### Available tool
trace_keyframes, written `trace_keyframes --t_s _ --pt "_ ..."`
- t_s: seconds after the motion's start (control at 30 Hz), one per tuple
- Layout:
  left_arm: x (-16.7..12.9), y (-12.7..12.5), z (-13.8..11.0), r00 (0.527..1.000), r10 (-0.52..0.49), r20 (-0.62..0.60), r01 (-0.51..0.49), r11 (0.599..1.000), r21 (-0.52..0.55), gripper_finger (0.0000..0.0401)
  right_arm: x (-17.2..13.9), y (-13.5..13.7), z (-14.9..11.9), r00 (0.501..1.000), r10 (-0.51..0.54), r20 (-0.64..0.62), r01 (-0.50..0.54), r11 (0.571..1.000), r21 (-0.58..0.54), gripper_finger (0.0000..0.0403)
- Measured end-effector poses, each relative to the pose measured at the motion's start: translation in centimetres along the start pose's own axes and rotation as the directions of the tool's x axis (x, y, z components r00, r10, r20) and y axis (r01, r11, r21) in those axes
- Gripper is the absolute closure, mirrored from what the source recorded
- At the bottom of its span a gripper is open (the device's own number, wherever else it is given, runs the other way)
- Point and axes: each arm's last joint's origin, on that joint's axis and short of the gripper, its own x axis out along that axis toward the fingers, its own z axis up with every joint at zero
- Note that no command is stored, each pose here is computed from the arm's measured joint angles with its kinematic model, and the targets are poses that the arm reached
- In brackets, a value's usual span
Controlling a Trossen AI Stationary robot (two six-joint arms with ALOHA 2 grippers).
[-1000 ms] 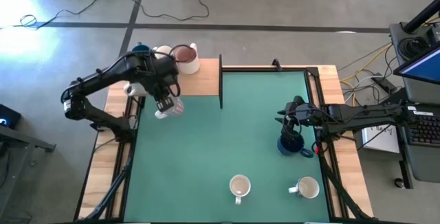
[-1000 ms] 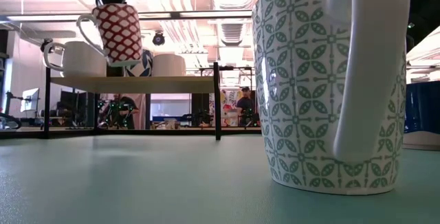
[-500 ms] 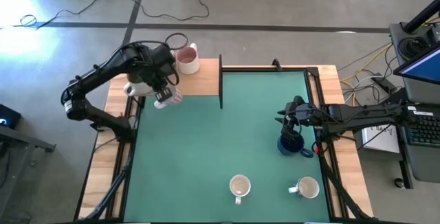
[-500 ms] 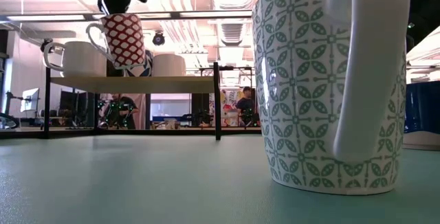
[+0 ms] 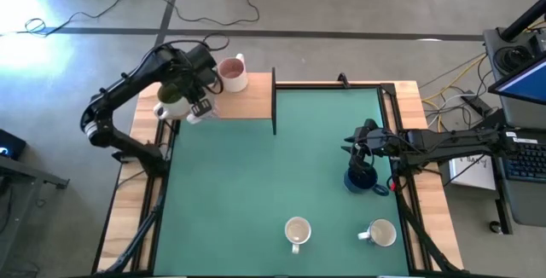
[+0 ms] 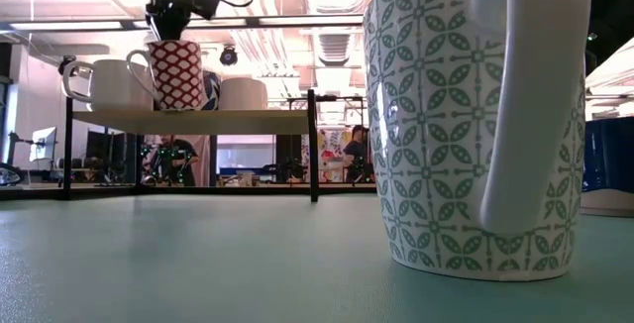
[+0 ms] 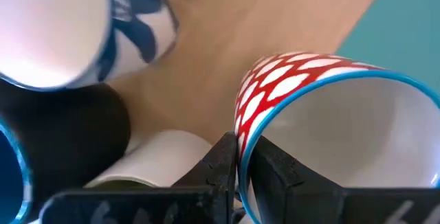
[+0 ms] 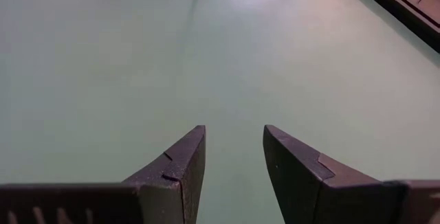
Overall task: Place coffee mugs
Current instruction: Put the red white patterned mug on the shelf
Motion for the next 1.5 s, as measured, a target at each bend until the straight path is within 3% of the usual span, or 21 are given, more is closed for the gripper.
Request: trace_keyframes --t_s 0.5,0.87,1.2,1.5 --pt "-0.8 1.7 1.8 0.999 0.036 0.017 -0.035 0.999 -0.028 0.038 0.0 0.0 0.0 1.0 0.0 0.0 0.0 1.0 0.0 0.0266" --pt "-1.9 1.7 1.3 0.998 0.034 0.055 -0.032 0.999 -0.04 0.0379 0.0 0.0 0.0 1.0 0.0 0.0 0.0 1.0 0.0 0.0266" --pt "-3.7 -0.9 0.3 0.986 -0.099 0.138 0.102 0.995 -0.018 0.0379 0.0 0.0 0.0 1.0 0.0 0.0 0.0 1.0 0.0 0.0266" --pt "-3.3 -4.9 0.4 0.984 -0.145 0.101 0.145 0.989 0.006 0.0379 0.0 0.0 0.0 1.0 0.0 0.0 0.0 1.0 0.0 0.0266"
